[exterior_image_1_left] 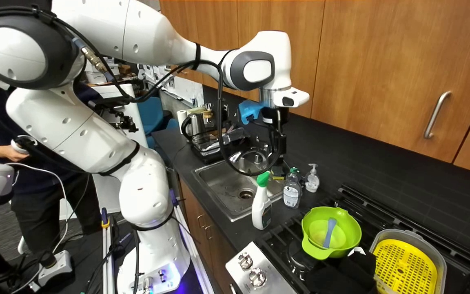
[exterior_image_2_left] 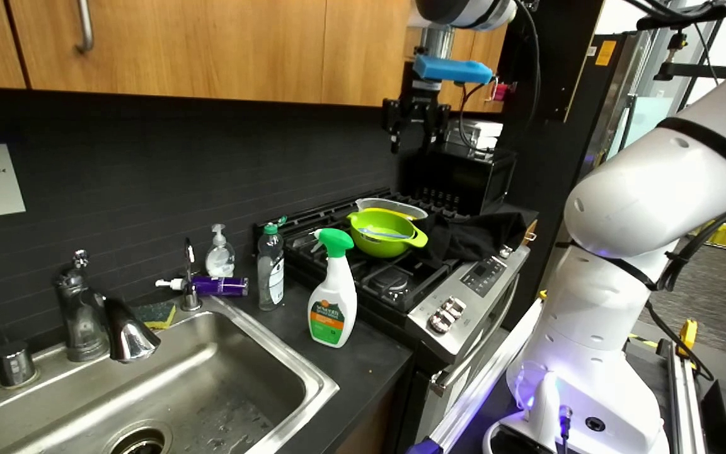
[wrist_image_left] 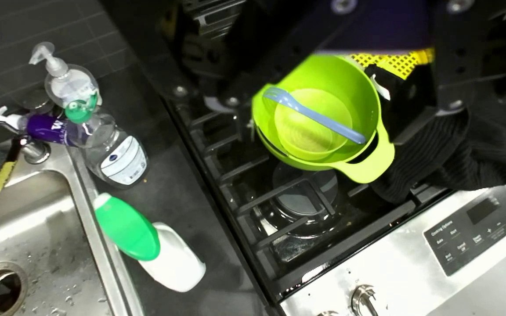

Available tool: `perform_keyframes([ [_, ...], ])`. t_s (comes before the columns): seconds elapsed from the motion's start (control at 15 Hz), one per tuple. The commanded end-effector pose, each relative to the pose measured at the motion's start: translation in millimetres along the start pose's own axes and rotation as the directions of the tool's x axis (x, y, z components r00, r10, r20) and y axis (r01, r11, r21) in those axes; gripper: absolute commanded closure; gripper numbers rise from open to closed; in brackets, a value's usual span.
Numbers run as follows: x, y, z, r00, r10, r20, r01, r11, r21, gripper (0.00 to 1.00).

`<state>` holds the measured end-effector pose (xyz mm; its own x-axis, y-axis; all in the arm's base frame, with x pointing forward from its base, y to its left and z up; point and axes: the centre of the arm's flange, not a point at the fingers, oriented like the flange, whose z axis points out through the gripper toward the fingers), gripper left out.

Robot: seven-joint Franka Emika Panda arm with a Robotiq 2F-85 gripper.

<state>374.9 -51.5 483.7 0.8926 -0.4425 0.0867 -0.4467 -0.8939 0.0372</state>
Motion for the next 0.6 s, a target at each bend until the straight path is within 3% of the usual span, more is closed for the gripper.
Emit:
perform_keyframes([
  [0.0,-7,-11,-12,0.998,-0.051,-0.035,0.051,0.999,0.007,0.41],
  [0.07,-8,-14,-12,0.997,-0.063,-0.037,0.063,0.998,0.0,0.37],
  [0.2,-12,-15,-7,0.993,-0.119,-0.02,0.119,0.993,-0.012,0.43],
  [0.4,-19,-6,18,0.962,-0.272,0.014,0.272,0.962,0.024,0.66],
  [0.47,-19,-3,30,0.957,-0.289,0.041,0.288,0.957,0.028,0.76],
  [0.53,-13,0,43,0.968,-0.228,0.102,0.232,0.972,-0.024,0.83],
])
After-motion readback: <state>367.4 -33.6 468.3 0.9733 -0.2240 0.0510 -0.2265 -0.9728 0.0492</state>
